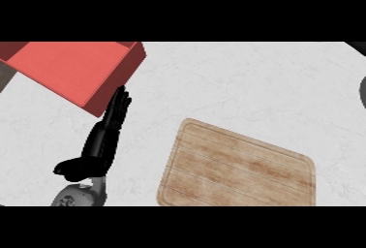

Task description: Pick the can from the cutting board and place it in the pot

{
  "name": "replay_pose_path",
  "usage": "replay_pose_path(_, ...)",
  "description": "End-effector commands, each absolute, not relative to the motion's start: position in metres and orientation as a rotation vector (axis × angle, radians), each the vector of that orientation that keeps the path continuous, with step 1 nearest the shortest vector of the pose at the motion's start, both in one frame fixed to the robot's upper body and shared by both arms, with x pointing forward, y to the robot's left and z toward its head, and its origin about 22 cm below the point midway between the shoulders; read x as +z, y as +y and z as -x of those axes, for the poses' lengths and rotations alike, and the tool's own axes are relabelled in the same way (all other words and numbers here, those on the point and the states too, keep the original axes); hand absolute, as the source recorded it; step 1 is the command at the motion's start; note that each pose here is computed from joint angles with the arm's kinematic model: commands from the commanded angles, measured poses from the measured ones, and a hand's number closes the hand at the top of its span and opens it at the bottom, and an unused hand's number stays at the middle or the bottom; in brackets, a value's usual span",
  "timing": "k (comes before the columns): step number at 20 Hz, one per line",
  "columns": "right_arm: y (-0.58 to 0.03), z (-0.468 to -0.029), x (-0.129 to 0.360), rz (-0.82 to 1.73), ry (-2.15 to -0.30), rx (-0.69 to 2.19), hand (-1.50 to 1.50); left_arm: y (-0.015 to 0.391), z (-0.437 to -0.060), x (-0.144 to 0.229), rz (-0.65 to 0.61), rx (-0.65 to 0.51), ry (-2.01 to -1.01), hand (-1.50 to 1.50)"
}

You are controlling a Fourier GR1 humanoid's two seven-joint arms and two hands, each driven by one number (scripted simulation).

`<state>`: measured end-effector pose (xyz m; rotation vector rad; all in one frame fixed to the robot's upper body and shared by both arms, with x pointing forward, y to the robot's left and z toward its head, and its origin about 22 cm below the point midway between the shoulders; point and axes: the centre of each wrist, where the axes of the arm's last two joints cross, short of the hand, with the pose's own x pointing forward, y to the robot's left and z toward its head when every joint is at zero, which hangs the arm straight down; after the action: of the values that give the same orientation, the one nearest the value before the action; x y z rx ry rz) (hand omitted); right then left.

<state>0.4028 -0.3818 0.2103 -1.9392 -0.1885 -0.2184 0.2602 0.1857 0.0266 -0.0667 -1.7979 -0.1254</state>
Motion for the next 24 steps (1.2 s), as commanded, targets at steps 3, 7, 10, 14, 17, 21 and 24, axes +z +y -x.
replay_pose_path(3,-0.385,-0.415,0.232,1.940,0.106,-0.460,1.50,0.183,-0.263,0.025,0.064,-0.137,-1.773,0.00)
replay_pose_path(7,-0.383,-0.420,0.229,1.933,0.140,-0.460,1.50,0.182,-0.264,0.027,0.061,-0.105,-1.769,0.00)
replay_pose_path(10,-0.390,-0.417,0.224,1.936,0.176,-0.473,1.50,0.193,-0.263,0.022,0.015,-0.090,-1.768,0.00)
replay_pose_path(14,-0.388,-0.420,0.215,1.917,0.197,-0.467,1.50,0.190,-0.256,0.010,0.013,-0.067,-1.732,0.00)
replay_pose_path(17,-0.383,-0.421,0.203,1.900,0.190,-0.473,1.50,0.189,-0.262,0.019,0.012,-0.039,-1.736,0.00)
replay_pose_path(21,-0.378,-0.419,0.179,1.789,0.177,-0.500,1.50,0.207,-0.255,0.009,-0.039,-0.050,-1.731,0.00)
replay_pose_path(24,-0.376,-0.414,0.149,1.715,0.173,-0.516,1.50,0.211,-0.257,0.014,-0.050,-0.018,-1.732,0.00)
